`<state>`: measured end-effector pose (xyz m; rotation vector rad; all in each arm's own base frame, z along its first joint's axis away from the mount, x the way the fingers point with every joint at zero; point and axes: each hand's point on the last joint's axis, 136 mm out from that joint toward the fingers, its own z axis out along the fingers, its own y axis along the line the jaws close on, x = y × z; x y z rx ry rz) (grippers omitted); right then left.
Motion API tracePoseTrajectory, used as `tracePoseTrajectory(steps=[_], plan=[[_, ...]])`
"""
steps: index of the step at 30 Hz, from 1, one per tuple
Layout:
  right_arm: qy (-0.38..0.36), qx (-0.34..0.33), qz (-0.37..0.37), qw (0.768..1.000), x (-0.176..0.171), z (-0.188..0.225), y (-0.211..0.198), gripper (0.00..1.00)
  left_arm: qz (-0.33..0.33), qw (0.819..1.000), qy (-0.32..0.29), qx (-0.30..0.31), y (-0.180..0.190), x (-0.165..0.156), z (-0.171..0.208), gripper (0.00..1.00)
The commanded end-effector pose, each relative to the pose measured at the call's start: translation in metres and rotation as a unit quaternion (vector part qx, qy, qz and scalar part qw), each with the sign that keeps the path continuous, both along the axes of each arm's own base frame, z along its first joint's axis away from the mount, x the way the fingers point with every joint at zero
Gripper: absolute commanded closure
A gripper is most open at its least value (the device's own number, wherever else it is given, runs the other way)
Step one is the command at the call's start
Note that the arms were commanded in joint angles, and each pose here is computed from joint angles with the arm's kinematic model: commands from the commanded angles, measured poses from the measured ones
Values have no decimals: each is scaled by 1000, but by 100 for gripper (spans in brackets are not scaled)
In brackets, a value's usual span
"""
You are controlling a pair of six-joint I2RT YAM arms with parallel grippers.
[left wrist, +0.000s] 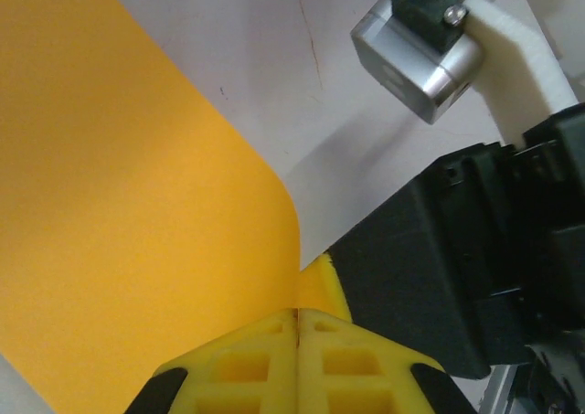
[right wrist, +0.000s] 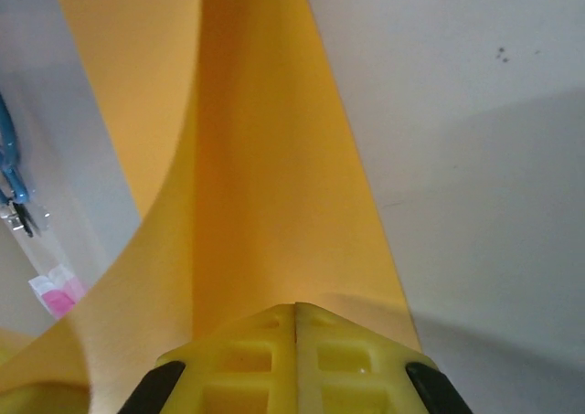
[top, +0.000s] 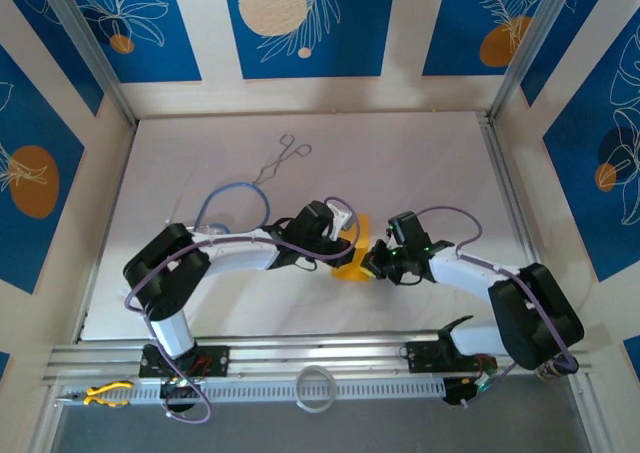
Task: Fold a paper plane with a square sheet of paper (pick it up from the middle)
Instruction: Fold the triangle a second time at the center of the table.
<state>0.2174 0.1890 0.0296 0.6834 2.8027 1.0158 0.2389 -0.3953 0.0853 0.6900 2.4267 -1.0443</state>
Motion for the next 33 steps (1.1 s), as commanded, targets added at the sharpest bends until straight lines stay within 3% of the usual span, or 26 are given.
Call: tracePoseTrajectory(steps=[1, 10, 19, 33], plan=[[4, -8, 1, 1000, 1, -5, 1, 99, 4, 1000, 5, -4, 1, 2, -1, 100], [41, -108, 44, 992, -13, -29, -27, 100, 21, 1000, 11, 5, 7, 9, -10, 100], [34, -119, 66, 990, -7, -26, -33, 99, 31, 999, 28, -12, 10, 26, -15, 100], [35, -111, 78, 990, -1, -23, -29, 99, 23, 999, 3, 38, 18, 39, -33, 100]])
